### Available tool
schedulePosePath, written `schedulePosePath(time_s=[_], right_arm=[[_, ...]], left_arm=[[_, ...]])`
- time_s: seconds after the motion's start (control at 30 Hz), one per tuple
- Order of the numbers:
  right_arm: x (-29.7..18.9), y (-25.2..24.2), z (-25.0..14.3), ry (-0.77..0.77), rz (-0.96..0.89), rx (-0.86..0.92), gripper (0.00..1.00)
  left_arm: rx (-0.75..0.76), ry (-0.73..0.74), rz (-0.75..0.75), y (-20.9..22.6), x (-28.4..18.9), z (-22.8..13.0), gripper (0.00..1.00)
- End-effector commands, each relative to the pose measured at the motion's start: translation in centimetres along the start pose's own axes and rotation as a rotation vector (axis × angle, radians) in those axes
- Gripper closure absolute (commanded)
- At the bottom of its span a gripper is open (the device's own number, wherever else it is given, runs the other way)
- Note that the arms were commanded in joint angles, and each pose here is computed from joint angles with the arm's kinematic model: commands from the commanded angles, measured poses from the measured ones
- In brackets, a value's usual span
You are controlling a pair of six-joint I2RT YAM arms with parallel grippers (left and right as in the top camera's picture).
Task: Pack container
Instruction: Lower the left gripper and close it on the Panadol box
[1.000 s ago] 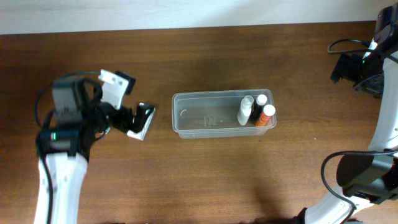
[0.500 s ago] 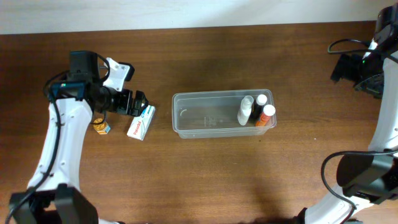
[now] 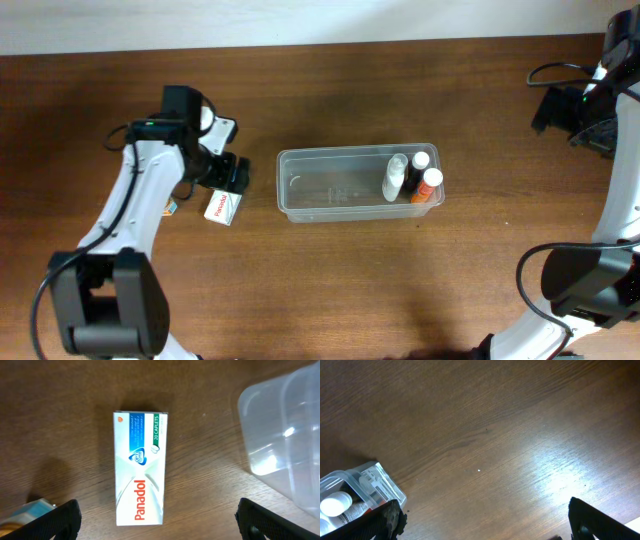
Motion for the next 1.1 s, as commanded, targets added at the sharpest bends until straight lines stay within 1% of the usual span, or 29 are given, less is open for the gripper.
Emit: schedulePosePath(time_s=[0.0,0.5,0.73,1.07], right_arm=[[0.3,-0.1,0.0,0.009,-0.013,0.007,0.02],[0.3,-0.1,0.0,0.009,-0.013,0.007,0.02],[0.3,-0.1,0.0,0.009,-0.013,0.007,0.02],[0.3,-0.1,0.0,0.009,-0.013,0.007,0.02]], left_arm=[[-0.013,0.035,0.054,0.7,1.3,0.2,0.01],[-0.043,0.153,0.046,1.9,5.7,-0.9,0.01],[-0.058,0.204,0.084,2.6,7.7,-1.5,0.01],[-0.056,0.181,0.086,2.8,8.2,-1.0,0.01]])
Point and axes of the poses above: each gripper's point midway between its finger pads, its own x axis out along the fingers, its own y axis along the line the jaws close on, z = x × y, the point moved 4 cm from there along -x, back along the fingers, and after that the axes turned 6 degrees about -x, right-handed, at the moved point
